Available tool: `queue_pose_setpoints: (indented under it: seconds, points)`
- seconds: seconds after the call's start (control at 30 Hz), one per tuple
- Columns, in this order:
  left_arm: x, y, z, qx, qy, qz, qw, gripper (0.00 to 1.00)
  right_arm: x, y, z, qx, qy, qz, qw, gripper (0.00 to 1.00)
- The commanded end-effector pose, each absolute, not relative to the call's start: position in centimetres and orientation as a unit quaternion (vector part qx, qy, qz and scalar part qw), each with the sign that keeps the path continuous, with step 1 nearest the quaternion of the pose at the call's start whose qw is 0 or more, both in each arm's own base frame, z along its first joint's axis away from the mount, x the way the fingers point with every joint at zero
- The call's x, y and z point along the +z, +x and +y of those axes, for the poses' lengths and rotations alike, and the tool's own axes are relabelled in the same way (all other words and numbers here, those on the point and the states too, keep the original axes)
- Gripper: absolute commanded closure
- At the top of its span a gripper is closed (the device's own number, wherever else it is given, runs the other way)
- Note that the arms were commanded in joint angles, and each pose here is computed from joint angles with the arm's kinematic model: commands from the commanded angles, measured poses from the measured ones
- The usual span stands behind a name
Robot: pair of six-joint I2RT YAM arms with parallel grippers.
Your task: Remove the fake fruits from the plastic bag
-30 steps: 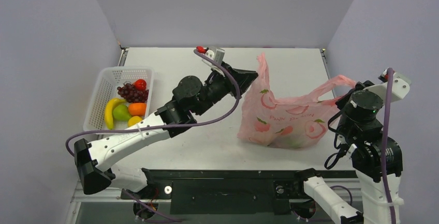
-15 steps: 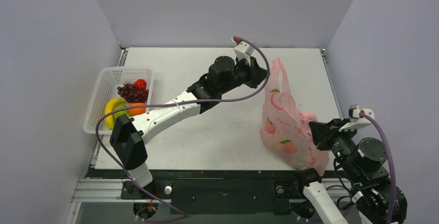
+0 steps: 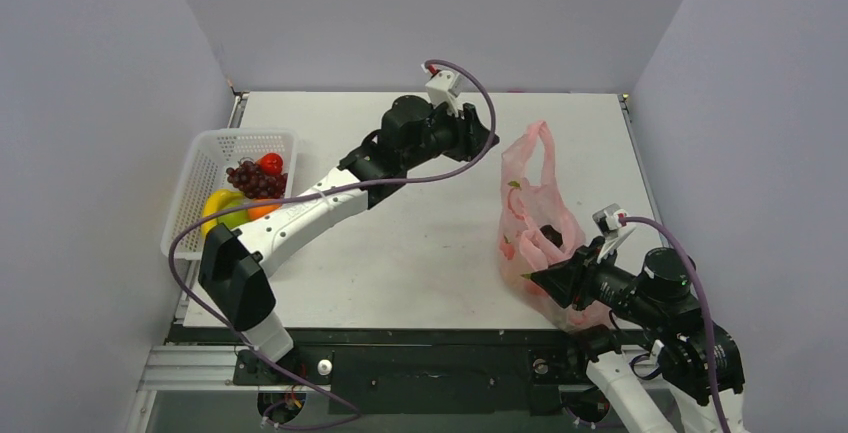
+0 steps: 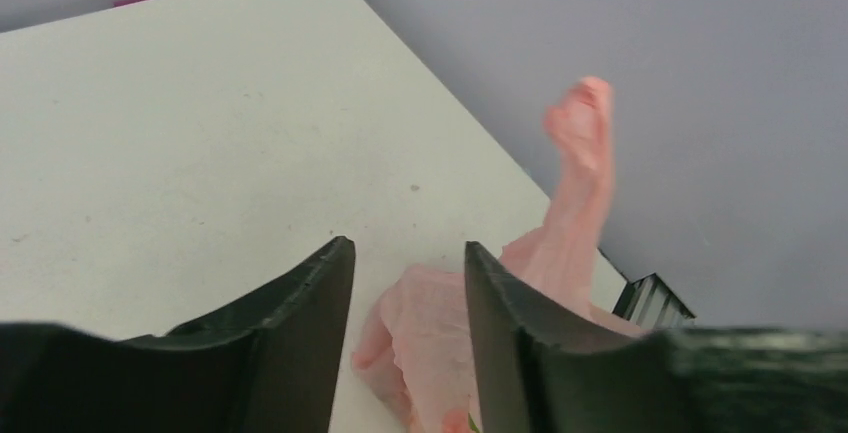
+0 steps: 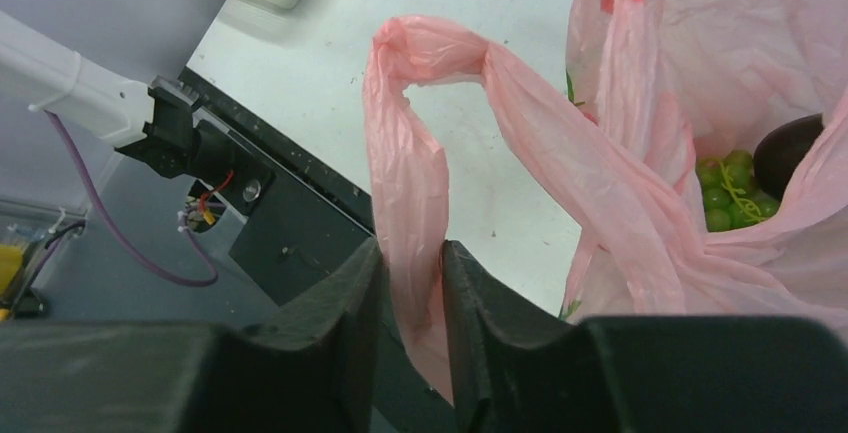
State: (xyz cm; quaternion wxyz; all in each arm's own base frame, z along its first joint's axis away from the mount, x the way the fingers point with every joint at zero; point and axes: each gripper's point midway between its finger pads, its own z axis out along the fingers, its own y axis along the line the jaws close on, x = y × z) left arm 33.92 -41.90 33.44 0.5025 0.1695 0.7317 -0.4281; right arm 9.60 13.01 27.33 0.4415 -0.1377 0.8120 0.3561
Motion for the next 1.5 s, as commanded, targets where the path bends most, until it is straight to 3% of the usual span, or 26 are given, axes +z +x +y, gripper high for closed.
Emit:
queue_pose_setpoints:
  seconds: [0.0,0.1,0.2,0.3,0.43,0.63,1.03,1.1,1.13,1.27,1.37,1.4,1.43,1.47]
  points:
    - [38.9,31.9,-39.3,-0.462,0.168,0.695,0.525,0.47,30.3,10.2,13.2,0.358,-0.159,0.783,0.483,0.67]
    - [40.3,29.7,-38.3,-0.492,0.166,0.680,0.518,0.35,32.0,11.3,12.3,0.330,-0.142,0.777,0.518,0.56]
    - [39.0,27.2,-37.3,-0.526,0.160,0.675,0.492,0.29,34.1,12.6,10.6,0.287,-0.116,0.768,0.561,0.53]
    - [37.3,25.2,-36.7,-0.551,0.143,0.688,0.451,0.27,34.6,13.6,8.8,0.240,-0.083,0.769,0.586,0.49]
    - [35.0,23.5,-37.8,-0.552,0.125,0.708,0.423,0.28,34.0,14.5,6.7,0.195,-0.038,0.774,0.601,0.34]
    - [31.1,21.9,-41.2,-0.479,0.116,0.753,0.436,0.26,33.8,14.7,9.2,0.243,-0.083,0.766,0.589,0.27]
    - [26.9,25.7,-45.6,-0.433,0.104,0.772,0.453,0.28,31.2,15.0,12.8,0.307,-0.152,0.773,0.534,0.26]
    - [27.2,26.1,-46.2,-0.441,0.112,0.765,0.456,0.36,30.9,15.6,12.4,0.296,-0.134,0.781,0.534,0.25]
    - [27.6,26.5,-46.3,-0.446,0.113,0.762,0.456,0.45,30.7,15.8,12.1,0.288,-0.124,0.785,0.535,0.26]
    - [28.0,28.0,-46.9,-0.466,0.113,0.753,0.450,0.64,30.1,17.2,9.3,0.223,-0.062,0.801,0.553,0.40]
    - [27.6,29.1,-47.7,-0.475,0.121,0.754,0.438,0.85,30.3,17.3,8.2,0.198,-0.046,0.802,0.562,0.71]
    - [28.2,29.5,-47.9,-0.483,0.123,0.749,0.437,0.88,30.6,17.2,8.0,0.193,-0.044,0.801,0.565,0.91]
    - [28.5,29.9,-48.2,-0.485,0.124,0.746,0.438,0.98,30.9,17.3,7.0,0.174,-0.028,0.799,0.576,0.97]
    - [28.7,30.3,-48.2,-0.486,0.124,0.746,0.439,1.00,31.2,17.5,5.2,0.136,0.007,0.797,0.588,1.00]
